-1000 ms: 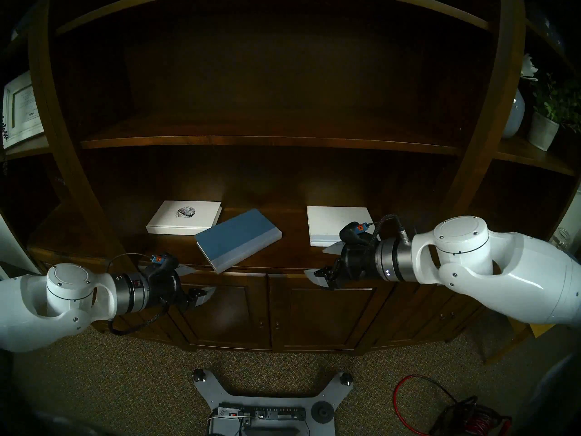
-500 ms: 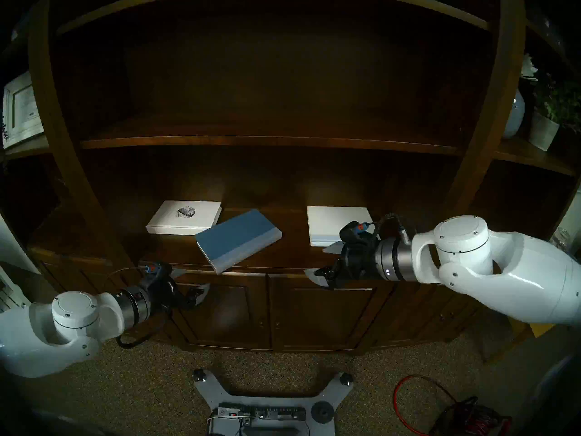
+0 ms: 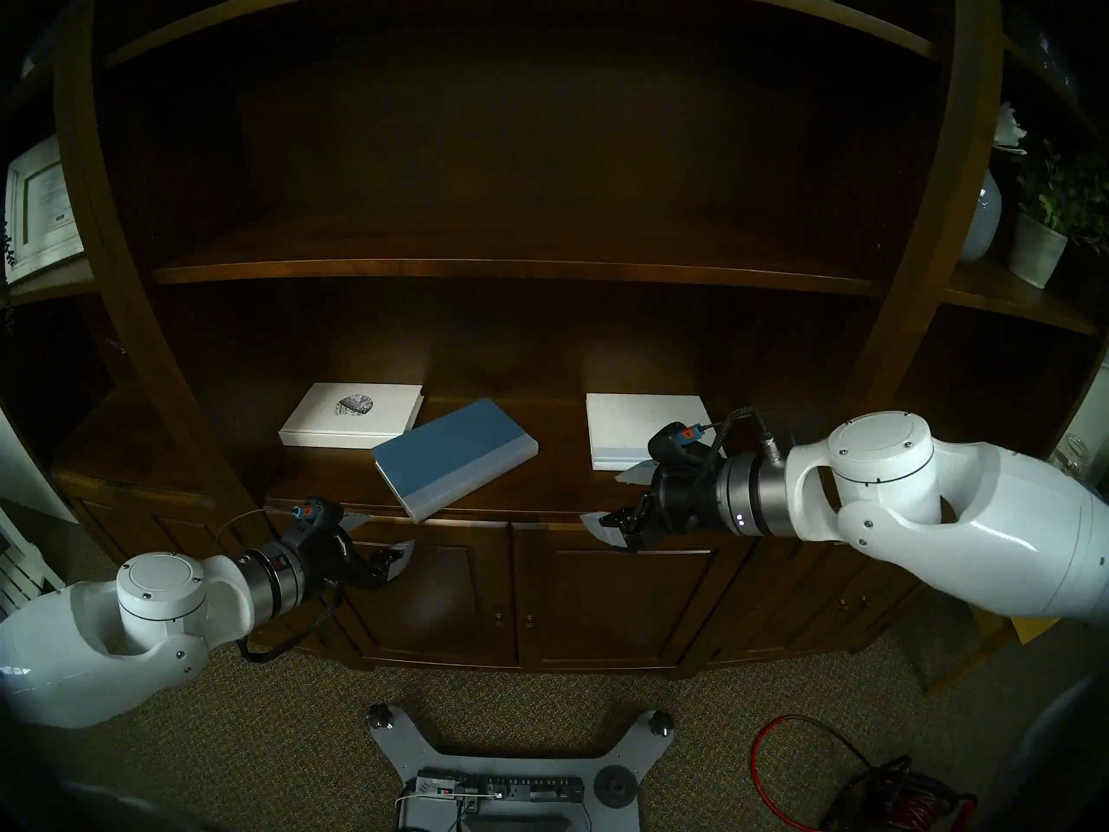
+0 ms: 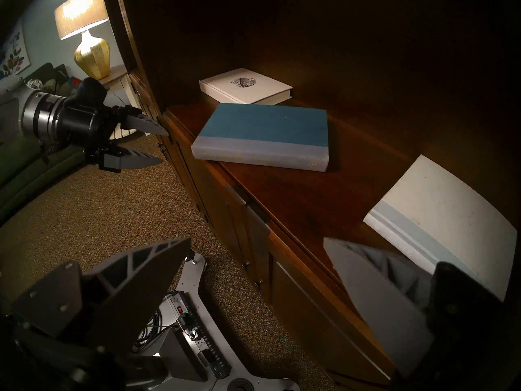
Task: Close the books and align them horizontally on the shelf
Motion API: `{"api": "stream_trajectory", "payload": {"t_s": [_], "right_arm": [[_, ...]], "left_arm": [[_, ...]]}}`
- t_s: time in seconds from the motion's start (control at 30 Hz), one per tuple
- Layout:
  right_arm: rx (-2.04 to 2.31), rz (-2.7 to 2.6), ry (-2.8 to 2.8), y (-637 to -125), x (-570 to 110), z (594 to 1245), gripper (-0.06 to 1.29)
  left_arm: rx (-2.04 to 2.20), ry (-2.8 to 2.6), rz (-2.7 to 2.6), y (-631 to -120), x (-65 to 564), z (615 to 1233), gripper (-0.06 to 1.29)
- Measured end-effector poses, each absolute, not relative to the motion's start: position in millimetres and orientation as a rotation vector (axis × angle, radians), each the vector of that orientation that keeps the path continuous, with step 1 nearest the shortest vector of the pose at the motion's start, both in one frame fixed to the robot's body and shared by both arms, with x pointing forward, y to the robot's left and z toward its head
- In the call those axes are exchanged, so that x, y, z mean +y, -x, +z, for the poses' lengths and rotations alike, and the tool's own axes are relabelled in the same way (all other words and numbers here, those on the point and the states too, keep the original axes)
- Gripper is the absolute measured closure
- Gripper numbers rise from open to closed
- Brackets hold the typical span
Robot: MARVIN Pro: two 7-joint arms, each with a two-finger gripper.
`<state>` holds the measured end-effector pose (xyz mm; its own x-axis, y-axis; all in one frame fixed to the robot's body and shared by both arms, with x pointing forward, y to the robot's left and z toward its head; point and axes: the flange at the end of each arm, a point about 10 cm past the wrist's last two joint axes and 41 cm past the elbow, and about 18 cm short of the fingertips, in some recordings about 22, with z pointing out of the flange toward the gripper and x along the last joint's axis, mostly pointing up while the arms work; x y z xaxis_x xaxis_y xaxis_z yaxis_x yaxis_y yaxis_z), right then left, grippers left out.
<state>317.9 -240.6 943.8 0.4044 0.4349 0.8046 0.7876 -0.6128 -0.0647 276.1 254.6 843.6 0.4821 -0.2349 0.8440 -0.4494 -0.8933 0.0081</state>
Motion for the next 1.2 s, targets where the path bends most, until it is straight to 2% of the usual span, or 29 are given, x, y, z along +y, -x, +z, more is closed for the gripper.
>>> {"api": "stream_trajectory", "payload": {"t_s": [0.87, 1.2], "right_arm": [[-1.045, -1.084, 2.228, -317.8, -240.6, 943.6, -0.01], [-1.045, -1.084, 2.228, -317.8, -240.6, 943.6, 0.0]], "left_arm": [[-0.548, -2.485, 1.411, -323.3, 237.7, 835.4, -0.03], [-0.552, -2.515, 1.358, -338.6, 228.8, 814.3, -0.03]]}}
